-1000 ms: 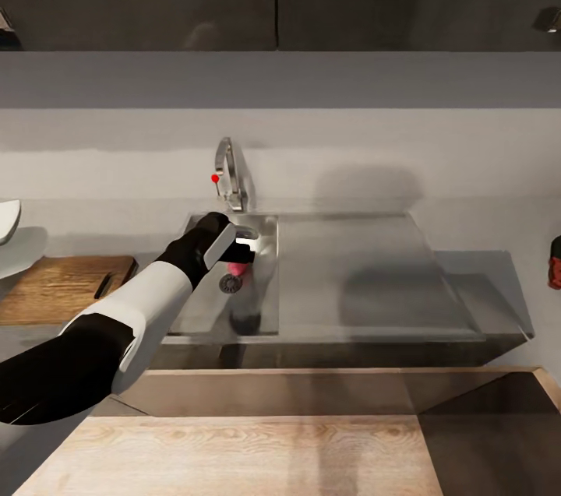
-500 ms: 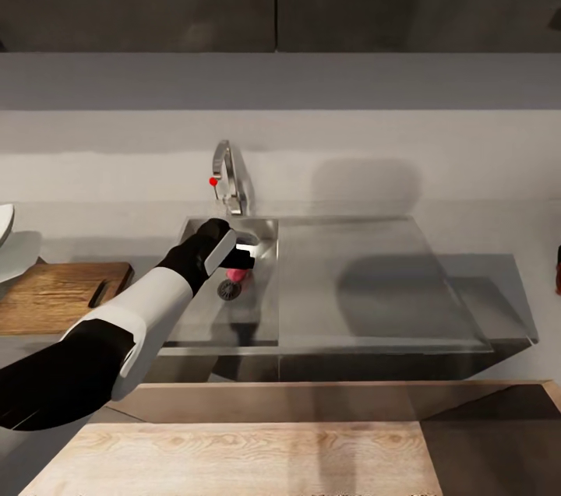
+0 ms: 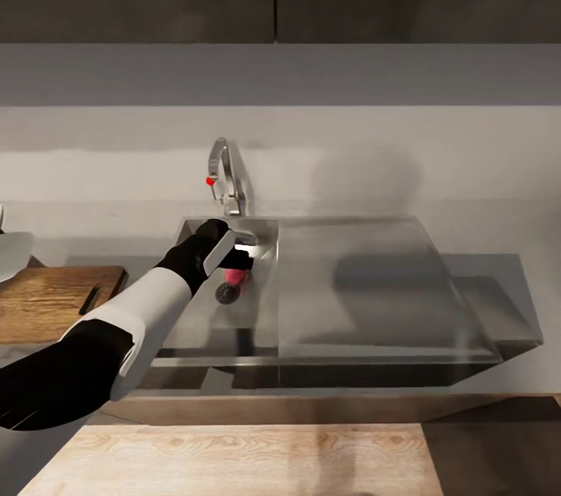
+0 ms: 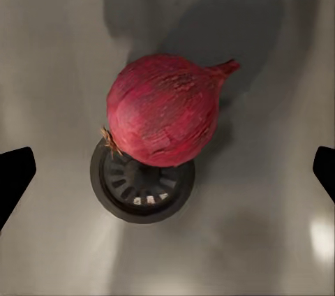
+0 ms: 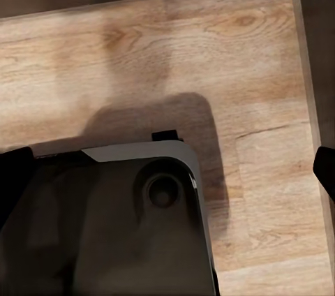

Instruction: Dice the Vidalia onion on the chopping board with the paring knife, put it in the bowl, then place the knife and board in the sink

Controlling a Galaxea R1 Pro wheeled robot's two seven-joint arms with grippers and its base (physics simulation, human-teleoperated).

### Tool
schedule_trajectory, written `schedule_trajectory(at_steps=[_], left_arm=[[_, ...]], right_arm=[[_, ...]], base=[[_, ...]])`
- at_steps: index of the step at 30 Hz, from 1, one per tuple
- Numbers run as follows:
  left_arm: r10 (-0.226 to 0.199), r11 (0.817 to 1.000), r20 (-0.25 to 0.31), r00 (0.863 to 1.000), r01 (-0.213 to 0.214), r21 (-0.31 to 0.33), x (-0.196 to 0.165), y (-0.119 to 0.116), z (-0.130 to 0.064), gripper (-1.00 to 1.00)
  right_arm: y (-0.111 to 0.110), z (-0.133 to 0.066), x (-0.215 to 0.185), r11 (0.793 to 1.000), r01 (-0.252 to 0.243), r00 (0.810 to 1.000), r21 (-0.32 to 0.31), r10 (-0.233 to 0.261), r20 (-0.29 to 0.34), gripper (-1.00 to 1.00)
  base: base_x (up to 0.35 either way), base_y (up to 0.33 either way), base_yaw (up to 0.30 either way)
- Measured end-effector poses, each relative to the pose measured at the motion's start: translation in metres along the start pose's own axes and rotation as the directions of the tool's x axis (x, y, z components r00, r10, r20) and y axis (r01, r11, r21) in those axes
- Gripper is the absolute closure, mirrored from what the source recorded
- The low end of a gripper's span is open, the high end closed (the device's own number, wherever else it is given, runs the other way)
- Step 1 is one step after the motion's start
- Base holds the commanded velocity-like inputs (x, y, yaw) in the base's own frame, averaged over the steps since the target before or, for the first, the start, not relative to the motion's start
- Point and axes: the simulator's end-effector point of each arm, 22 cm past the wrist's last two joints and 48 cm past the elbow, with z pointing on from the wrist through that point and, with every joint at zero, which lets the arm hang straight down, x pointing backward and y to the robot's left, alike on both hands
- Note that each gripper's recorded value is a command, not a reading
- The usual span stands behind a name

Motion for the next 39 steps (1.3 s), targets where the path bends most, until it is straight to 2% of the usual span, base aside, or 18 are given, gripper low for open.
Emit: schedule_trajectory(at_steps=[33, 39], left_arm=[[0.018, 1.0, -0.039, 0.999, -0.018, -0.005, 0.015, -0.002, 0.025, -1.0], [0.018, 1.0, -0.046, 0.999, -0.018, -0.003, 0.018, -0.002, 0.029, -1.0]], right_arm=[[-0.002, -0.001, 0.016, 1.0, 0.003, 0.999, 0.004, -0.003, -0.039, -1.0], [-0.002, -0.002, 0.019, 1.0, 0.004, 0.999, 0.005, -0.004, -0.047, -1.0]], base=[[0.004, 0.0, 0.0], [0.133, 0.0, 0.0]])
